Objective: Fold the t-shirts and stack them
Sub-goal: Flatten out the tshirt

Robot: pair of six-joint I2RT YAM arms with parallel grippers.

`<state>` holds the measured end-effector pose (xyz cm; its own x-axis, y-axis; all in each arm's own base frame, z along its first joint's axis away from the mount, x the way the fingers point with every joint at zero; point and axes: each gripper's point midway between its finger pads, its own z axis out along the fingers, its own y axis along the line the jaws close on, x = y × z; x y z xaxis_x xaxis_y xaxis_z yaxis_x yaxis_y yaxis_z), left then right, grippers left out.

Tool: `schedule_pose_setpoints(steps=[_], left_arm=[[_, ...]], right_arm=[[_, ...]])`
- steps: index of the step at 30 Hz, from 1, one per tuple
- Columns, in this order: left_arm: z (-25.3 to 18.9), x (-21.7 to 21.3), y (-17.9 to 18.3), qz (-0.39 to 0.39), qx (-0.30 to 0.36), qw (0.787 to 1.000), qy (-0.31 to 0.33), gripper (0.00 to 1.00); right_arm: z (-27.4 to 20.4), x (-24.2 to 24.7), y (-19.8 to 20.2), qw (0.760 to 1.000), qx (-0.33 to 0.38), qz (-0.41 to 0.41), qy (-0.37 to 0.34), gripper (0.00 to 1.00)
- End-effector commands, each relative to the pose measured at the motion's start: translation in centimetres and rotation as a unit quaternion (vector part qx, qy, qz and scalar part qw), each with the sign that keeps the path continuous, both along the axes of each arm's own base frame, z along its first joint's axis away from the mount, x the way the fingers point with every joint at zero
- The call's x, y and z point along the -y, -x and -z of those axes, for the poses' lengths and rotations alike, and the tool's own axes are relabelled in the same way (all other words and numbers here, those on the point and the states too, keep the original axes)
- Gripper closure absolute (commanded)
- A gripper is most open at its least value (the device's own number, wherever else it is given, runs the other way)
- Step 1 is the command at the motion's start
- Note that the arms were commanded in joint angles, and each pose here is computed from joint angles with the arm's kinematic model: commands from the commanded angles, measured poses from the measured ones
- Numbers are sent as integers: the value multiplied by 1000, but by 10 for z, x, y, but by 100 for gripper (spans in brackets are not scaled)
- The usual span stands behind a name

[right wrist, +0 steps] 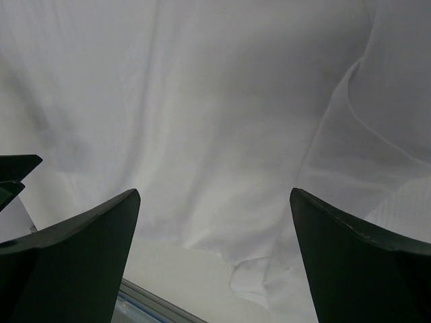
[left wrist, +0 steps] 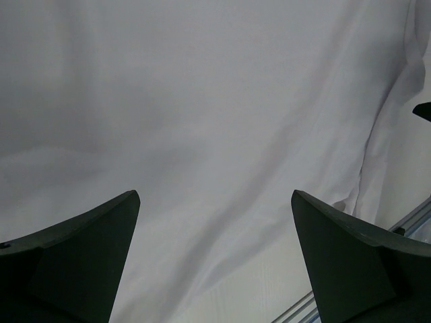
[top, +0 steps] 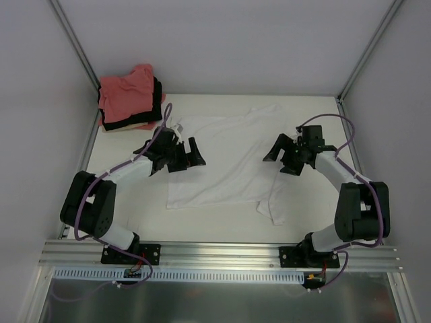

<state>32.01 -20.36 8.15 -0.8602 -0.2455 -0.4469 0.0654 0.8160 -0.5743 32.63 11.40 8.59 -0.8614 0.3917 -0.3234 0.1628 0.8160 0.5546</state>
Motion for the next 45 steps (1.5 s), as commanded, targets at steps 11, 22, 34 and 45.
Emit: schedule_pose_setpoints(steps=[11, 22, 34, 45], left_arm=[[42, 34, 34, 42, -43, 998, 8, 1], [63, 23, 48, 43, -57, 997, -17, 1], [63, 10, 50, 45, -47, 996, -54, 1], [59, 3, 48, 44, -33, 996, -72, 1]], right_arm=[[36, 18, 39, 994, -89, 12, 58, 0], [57, 32, 43, 987, -127, 28, 98, 1], [77, 49, 30, 979, -149, 53, 126, 8], [62, 84, 34, 975, -151, 115, 117, 99]])
